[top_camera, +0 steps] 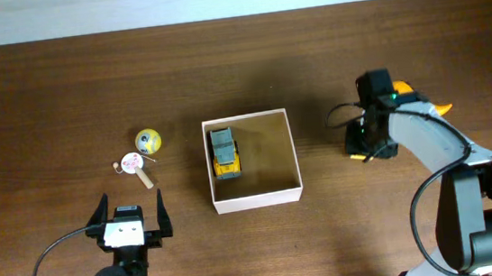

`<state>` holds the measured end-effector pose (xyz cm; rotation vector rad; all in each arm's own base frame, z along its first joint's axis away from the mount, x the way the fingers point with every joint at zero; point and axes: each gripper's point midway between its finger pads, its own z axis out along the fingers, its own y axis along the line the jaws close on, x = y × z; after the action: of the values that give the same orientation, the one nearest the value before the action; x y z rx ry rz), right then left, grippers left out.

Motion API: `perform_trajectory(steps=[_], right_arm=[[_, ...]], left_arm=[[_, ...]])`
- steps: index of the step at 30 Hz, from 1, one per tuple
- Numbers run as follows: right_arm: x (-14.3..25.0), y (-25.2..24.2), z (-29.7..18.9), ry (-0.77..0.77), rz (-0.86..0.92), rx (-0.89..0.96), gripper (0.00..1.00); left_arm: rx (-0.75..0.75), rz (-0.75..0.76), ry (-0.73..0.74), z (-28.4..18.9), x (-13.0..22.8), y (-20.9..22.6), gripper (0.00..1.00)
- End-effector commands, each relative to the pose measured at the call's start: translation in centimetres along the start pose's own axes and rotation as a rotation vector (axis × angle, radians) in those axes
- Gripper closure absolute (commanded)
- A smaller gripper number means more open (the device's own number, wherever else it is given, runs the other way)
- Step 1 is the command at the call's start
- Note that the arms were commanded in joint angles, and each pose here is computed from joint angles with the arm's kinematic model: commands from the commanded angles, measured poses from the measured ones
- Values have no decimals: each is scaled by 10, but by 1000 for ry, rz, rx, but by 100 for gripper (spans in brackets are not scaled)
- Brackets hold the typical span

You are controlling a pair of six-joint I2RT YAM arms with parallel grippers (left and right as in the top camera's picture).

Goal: Pack container
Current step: 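Lift the cube with the right gripper and carry it over the box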

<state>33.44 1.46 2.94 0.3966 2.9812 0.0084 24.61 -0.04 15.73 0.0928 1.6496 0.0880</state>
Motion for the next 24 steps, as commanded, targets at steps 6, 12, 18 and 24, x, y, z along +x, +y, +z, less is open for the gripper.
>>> perform_trajectory(steps=[6,12,18,24], right_arm=[[-65,52,-116,-144,-257,-201,58],[-57,109,-192,-179,-437,-512,58],[-23,158,-206,-129,-568,-653,57],[5,194,-203,-119,-692,-622,51]], left_arm=[[15,16,-1,0,1,-3,1],[15,16,-1,0,1,-3,1],[15,16,-1,0,1,-3,1],[15,16,-1,0,1,-3,1]])
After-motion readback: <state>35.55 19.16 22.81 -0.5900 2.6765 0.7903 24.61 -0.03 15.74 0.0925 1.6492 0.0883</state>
